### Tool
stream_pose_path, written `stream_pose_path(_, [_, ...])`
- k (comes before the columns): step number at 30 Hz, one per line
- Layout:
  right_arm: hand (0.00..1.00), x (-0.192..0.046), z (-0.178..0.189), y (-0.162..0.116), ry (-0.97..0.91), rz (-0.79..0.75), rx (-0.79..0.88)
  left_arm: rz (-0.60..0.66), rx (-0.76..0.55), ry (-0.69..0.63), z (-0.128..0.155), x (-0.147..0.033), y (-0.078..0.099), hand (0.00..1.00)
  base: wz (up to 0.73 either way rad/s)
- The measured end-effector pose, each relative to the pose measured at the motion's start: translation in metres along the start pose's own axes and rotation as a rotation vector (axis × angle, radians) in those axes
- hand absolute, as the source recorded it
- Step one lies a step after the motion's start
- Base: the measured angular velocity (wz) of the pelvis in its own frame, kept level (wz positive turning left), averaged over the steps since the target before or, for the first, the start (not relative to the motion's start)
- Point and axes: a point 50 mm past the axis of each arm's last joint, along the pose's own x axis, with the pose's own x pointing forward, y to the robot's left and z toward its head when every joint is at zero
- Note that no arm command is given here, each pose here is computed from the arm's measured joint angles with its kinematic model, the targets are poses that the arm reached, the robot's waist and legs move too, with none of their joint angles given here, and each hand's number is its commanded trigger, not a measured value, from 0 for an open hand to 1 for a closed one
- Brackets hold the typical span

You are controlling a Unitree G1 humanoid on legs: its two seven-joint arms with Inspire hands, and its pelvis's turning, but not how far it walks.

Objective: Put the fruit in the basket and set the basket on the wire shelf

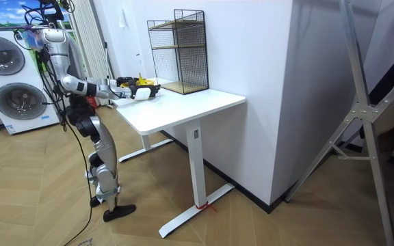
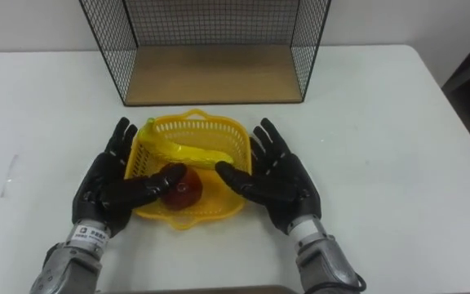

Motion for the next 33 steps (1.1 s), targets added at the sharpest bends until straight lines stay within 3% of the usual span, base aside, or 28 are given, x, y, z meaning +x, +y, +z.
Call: stream_pose_path(33, [0.0,0.008,-0.01,0.019,0.036,0.047,-0.098,-0.062,0.051,0.054,-0.009,-0.002,-0.009,0.0,0.0])
